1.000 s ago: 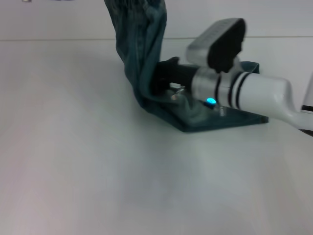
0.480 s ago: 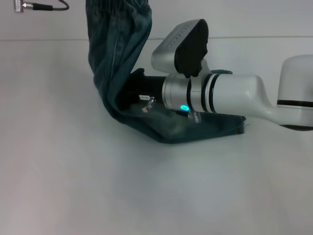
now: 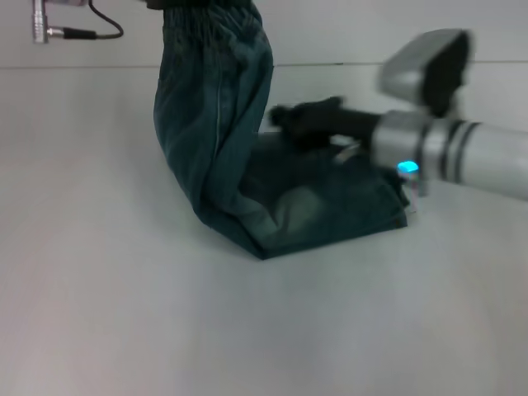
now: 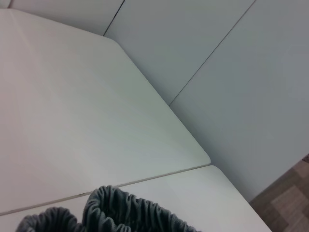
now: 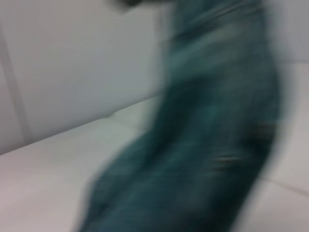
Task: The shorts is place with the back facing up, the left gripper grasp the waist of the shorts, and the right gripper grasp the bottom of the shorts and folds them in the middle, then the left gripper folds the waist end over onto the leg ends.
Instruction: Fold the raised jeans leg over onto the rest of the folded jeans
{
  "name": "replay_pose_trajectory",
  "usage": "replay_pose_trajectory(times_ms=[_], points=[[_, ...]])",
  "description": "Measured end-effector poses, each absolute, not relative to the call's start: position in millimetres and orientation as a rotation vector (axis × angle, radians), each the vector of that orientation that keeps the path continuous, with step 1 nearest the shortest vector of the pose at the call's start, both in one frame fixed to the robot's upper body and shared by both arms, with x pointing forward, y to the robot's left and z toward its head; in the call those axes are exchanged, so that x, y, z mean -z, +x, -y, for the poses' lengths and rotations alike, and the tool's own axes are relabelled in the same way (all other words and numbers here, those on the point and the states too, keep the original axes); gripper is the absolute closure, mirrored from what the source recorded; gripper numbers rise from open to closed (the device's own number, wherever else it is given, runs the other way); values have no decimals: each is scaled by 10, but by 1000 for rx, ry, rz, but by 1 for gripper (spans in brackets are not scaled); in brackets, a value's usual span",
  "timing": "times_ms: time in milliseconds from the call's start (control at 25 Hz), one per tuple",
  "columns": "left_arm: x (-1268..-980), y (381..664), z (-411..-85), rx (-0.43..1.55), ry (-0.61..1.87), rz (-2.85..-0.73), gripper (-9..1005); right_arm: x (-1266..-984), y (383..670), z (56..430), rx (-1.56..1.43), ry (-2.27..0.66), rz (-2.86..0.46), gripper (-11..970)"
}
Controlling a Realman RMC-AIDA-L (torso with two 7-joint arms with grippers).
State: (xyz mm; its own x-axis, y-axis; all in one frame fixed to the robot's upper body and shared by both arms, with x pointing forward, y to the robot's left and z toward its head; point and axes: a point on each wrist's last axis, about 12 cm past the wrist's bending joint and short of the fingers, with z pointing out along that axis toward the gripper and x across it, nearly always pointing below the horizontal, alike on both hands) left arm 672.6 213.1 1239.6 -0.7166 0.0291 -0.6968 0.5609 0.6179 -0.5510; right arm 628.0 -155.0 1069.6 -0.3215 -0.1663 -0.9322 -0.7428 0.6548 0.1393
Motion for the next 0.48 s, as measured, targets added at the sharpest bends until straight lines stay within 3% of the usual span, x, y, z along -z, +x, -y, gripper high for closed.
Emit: replay_pose_trajectory(times_ms=[200,480], points=[[-12298,6680,-2041,1065,494,-2169,938,-10735,6292,2207,-637,-426,-1797,844],[-12072,6532,-1587,1148,627,-2104,914,-10827,6202,2877,-569,-37,-1650,842]])
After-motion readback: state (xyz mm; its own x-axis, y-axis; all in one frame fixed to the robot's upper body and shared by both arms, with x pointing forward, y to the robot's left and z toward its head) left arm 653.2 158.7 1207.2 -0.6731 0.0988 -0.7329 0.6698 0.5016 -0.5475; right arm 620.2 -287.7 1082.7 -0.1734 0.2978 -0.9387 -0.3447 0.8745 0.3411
